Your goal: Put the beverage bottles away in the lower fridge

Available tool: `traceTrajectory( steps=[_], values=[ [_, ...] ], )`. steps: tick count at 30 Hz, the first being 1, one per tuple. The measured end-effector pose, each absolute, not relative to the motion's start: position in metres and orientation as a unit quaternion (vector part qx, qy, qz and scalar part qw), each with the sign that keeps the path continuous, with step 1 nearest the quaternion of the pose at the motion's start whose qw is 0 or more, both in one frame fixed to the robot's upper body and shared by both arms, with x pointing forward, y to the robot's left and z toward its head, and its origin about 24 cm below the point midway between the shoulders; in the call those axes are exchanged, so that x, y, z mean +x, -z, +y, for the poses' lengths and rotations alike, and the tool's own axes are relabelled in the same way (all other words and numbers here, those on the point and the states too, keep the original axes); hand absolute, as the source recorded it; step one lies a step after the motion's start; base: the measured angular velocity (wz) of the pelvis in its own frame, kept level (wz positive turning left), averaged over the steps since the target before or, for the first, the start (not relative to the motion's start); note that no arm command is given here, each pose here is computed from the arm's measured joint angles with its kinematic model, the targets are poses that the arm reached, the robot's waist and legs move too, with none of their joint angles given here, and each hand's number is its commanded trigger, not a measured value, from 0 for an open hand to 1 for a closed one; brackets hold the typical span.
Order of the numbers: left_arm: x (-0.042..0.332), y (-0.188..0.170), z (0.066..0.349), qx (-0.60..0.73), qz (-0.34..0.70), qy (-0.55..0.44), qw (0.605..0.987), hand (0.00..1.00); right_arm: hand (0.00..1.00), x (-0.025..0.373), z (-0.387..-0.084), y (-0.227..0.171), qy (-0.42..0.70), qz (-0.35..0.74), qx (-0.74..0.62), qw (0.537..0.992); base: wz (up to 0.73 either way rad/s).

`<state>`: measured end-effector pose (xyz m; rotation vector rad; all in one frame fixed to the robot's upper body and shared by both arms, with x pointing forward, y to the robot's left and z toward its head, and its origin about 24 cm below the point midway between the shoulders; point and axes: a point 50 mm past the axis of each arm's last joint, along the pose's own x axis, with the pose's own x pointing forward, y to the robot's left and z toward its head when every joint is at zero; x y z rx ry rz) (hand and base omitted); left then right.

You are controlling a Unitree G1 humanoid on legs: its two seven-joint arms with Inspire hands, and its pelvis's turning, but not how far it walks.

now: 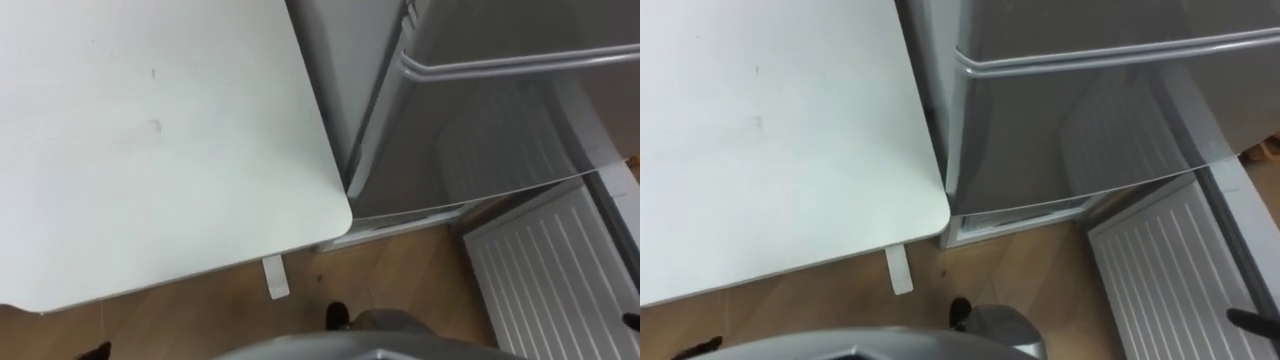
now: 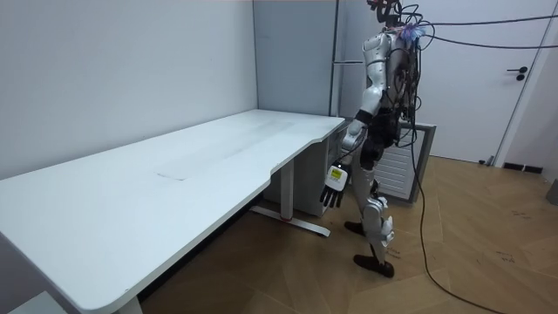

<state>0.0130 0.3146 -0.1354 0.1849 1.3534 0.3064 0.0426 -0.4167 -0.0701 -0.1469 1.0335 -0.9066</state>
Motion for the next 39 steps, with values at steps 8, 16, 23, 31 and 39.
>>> traceTrajectory(
  steps=[8, 16, 23, 31, 39],
  values=[
    [0.015, 0.138, 0.307, 0.087, 0.626, -0.115, 0.766, 0.00, 0.00, 0.046, -0.385, 0.072, 0.304, 0.464, -0.080, 0.828, -0.18],
    [0.004, 0.148, 0.288, 0.101, 0.653, -0.087, 0.745, 0.00, 0.00, 0.031, -0.358, 0.076, 0.276, 0.447, -0.023, 0.850, -0.01],
    [0.006, 0.153, 0.274, 0.103, 0.656, -0.065, 0.745, 0.00, 0.00, 0.033, -0.334, 0.070, 0.279, 0.393, 0.055, 0.874, -0.06],
    [0.009, 0.157, 0.263, 0.091, 0.653, -0.058, 0.750, 0.00, 0.00, 0.112, -0.234, 0.082, 0.048, 0.316, 0.245, 0.915, 0.08],
    [-0.005, 0.158, 0.257, 0.079, 0.665, -0.059, 0.741, 0.00, 0.00, 0.105, -0.216, 0.088, 0.006, 0.339, 0.316, 0.886, 0.17]
  ],
)
